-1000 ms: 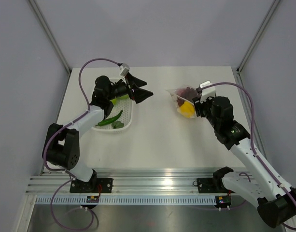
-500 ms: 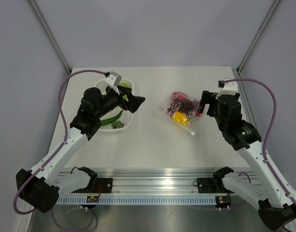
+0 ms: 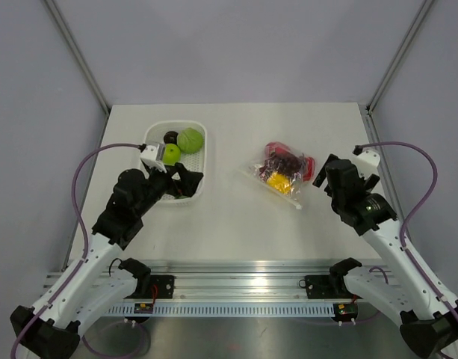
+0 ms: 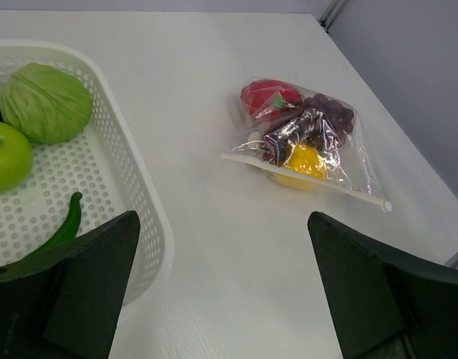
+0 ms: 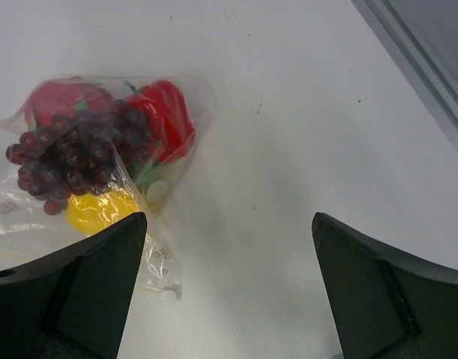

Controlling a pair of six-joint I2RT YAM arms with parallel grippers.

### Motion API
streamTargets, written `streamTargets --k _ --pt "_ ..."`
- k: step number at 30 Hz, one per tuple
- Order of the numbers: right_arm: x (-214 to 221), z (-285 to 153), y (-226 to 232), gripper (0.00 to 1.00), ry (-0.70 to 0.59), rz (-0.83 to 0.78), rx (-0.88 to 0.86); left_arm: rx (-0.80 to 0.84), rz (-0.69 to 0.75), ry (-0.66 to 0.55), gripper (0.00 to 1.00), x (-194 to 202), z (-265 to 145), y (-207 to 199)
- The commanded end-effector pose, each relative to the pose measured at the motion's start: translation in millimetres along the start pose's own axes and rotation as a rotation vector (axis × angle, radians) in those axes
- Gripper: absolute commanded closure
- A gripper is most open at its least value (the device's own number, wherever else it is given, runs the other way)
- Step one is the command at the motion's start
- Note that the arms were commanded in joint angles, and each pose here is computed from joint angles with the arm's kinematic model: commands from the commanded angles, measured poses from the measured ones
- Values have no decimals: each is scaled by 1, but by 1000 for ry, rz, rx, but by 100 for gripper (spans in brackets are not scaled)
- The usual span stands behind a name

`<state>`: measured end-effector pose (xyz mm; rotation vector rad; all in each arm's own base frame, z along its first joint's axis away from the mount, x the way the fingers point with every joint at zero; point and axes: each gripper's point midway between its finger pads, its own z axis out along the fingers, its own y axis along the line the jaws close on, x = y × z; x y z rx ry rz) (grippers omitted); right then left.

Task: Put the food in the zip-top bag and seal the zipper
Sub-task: Reset both arms

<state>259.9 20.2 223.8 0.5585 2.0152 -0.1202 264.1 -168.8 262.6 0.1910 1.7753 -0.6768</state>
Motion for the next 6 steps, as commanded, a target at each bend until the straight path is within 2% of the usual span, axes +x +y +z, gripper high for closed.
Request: streamTargets --k 1,6 --pt "-2 -2 -19 1 -60 131 78 -53 14 -5 1 2 -6 10" --pt "8 1 -27 0 -83 159 79 -63 26 1 1 0 -9 11"
